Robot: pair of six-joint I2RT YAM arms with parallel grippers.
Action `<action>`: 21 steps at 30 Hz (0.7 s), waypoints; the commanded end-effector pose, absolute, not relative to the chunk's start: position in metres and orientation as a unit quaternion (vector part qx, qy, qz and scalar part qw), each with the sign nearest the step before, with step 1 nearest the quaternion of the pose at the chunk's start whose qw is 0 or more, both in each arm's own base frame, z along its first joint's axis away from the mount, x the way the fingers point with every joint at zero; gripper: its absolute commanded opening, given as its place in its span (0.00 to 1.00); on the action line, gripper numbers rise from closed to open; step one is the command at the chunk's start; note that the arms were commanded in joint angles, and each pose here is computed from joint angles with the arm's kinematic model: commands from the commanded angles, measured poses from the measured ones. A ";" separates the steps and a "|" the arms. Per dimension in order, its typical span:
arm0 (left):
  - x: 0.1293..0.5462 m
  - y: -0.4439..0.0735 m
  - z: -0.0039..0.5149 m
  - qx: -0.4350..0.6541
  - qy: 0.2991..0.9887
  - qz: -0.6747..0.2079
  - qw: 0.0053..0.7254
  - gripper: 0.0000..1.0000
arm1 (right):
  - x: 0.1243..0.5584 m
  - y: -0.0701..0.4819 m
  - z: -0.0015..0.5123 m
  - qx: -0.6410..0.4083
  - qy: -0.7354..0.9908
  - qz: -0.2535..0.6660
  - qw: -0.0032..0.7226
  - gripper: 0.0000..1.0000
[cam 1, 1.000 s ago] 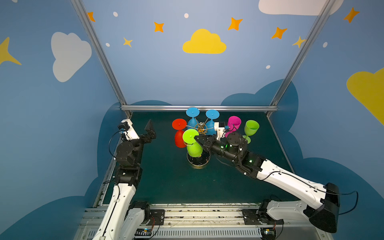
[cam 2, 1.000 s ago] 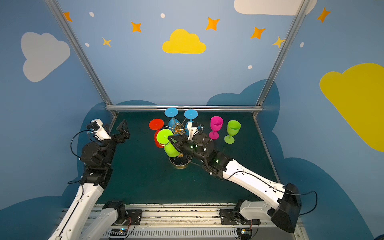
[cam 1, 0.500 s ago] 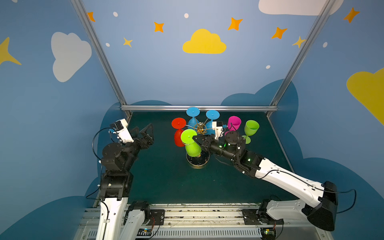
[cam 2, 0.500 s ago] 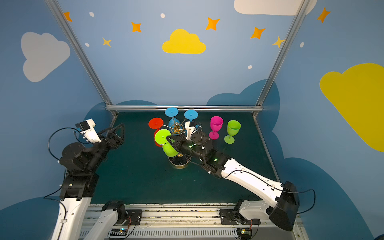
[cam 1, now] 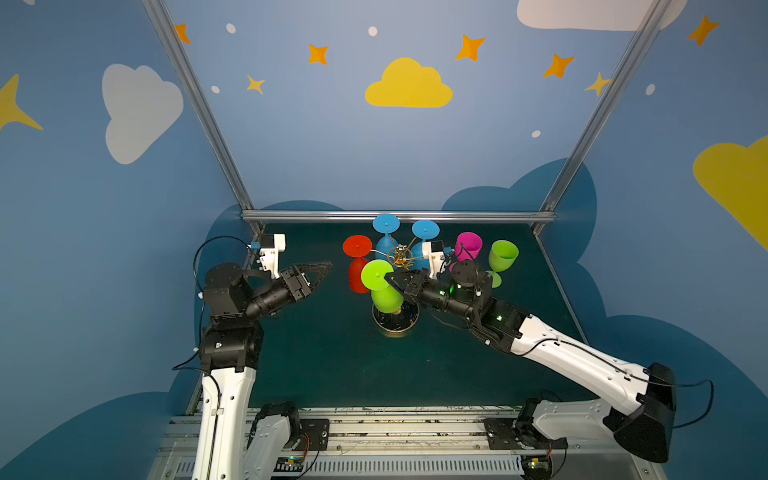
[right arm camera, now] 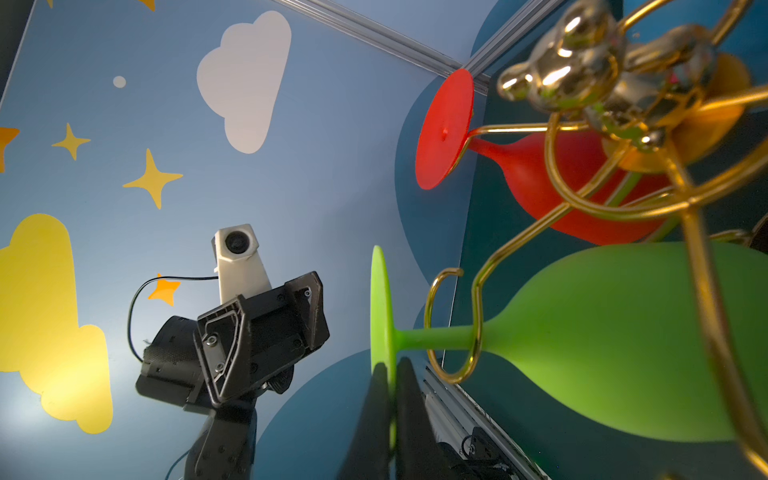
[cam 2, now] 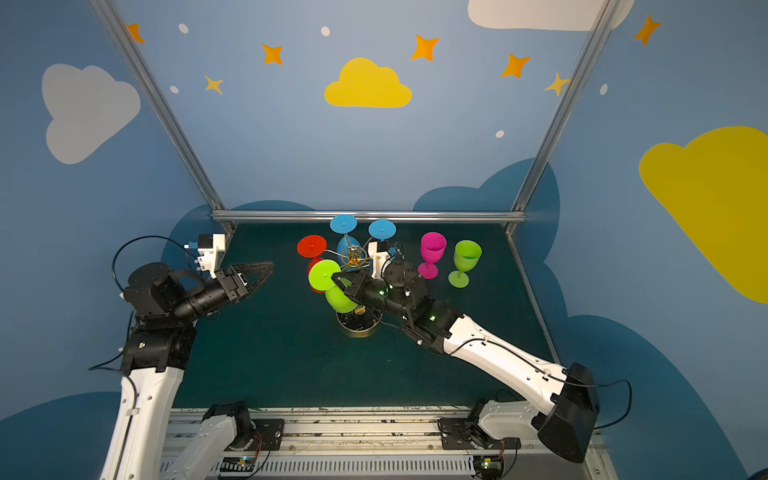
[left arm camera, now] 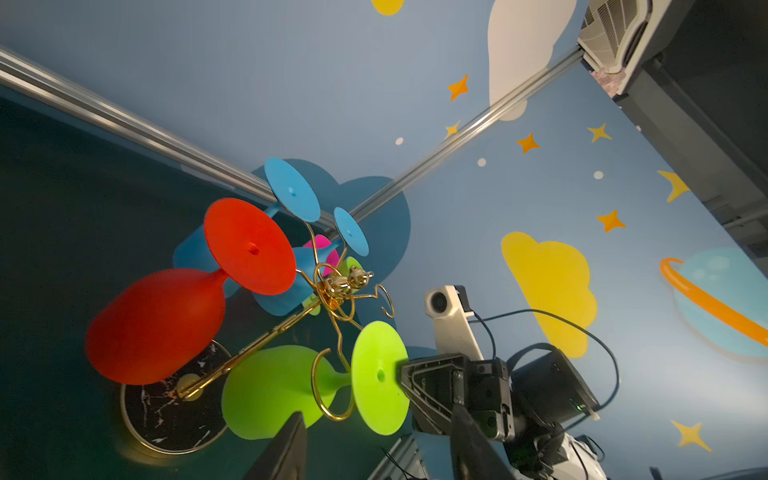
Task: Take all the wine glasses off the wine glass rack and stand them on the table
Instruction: 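Reach the left gripper toward the glass base while the right gripper holds it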
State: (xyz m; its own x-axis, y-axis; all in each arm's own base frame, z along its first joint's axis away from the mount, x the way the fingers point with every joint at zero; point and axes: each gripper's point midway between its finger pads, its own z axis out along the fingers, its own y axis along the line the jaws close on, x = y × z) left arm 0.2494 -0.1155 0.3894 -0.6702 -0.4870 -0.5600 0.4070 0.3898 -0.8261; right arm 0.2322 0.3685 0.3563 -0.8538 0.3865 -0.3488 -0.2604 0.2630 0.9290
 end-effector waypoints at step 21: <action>0.234 -0.176 0.369 0.076 0.726 -0.635 0.252 0.48 | 0.229 0.380 0.387 -0.014 0.723 0.629 0.286 0.00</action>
State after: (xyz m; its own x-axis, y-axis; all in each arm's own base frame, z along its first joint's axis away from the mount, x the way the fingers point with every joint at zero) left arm 0.2359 -0.1705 0.3670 -0.8765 -0.2252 -0.4256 0.3923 0.1785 -0.9024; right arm 0.2266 0.3790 0.3585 -0.8652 0.3204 -0.3856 -0.3106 0.2613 0.9139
